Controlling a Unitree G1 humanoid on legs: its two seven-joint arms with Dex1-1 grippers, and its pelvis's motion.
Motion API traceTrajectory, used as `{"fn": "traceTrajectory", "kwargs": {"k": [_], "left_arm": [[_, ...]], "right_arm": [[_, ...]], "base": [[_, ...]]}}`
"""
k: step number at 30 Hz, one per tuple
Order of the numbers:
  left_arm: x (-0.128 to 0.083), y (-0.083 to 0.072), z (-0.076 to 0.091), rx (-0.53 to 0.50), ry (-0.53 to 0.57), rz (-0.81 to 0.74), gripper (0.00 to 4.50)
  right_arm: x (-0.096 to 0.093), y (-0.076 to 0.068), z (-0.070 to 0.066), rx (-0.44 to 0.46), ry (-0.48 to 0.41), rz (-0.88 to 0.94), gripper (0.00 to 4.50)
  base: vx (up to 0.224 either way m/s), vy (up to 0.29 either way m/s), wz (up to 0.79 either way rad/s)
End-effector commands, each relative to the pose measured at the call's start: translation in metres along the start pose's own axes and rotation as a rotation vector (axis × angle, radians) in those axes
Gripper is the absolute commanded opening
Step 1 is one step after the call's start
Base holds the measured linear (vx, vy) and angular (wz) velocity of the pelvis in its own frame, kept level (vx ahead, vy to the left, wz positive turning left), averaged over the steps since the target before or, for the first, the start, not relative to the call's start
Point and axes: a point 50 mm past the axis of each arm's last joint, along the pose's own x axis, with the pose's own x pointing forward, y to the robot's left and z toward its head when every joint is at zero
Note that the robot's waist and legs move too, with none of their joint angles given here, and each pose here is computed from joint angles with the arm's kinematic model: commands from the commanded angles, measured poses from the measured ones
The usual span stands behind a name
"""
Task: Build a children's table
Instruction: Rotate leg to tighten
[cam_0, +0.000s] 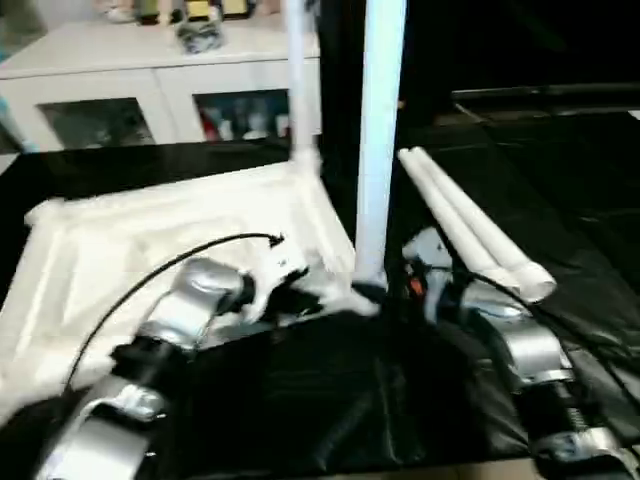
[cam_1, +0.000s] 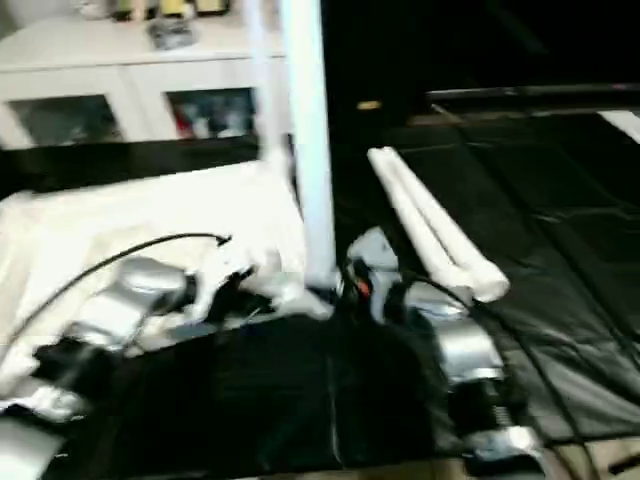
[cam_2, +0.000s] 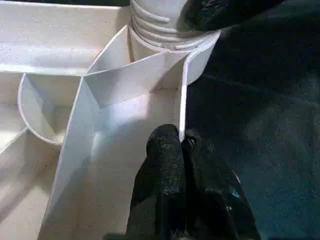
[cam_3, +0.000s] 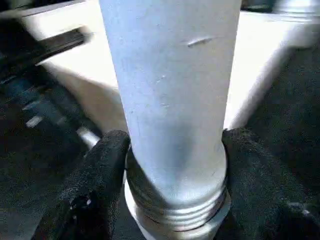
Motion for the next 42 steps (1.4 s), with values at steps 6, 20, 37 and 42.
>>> {"fn": "traceTrajectory", "kwargs": {"k": [6, 20, 37, 42], "left_arm": [[0.028, -0.004, 0.049, -0.012, -0.116, 0.154, 0.0], [0.005, 0.002, 0.03, 0.043, -0.064, 0.098, 0.0], [-0.035, -0.009, 0.003, 0.268, 0.064, -0.343, 0.0], [-0.039, -0.013, 0.0, 0.307, 0.096, -0.416, 0.0]], "right_arm": [[0.057, 0.051, 0.008, 0.033, -0.012, 0.037, 2.66], [0.025, 0.037, 0.005, 0.002, -0.069, 0.141, 4.06], [-0.05, -0.003, 0.016, -0.185, 0.05, 0.485, 4.45], [-0.052, -0.001, 0.017, -0.235, 0.089, 0.545, 4.45]], "base": [[0.0, 0.0, 0.0], [0.0, 0.0, 0.0], [0.0, 0.0, 0.0], [0.0, 0.0, 0.0]]}}
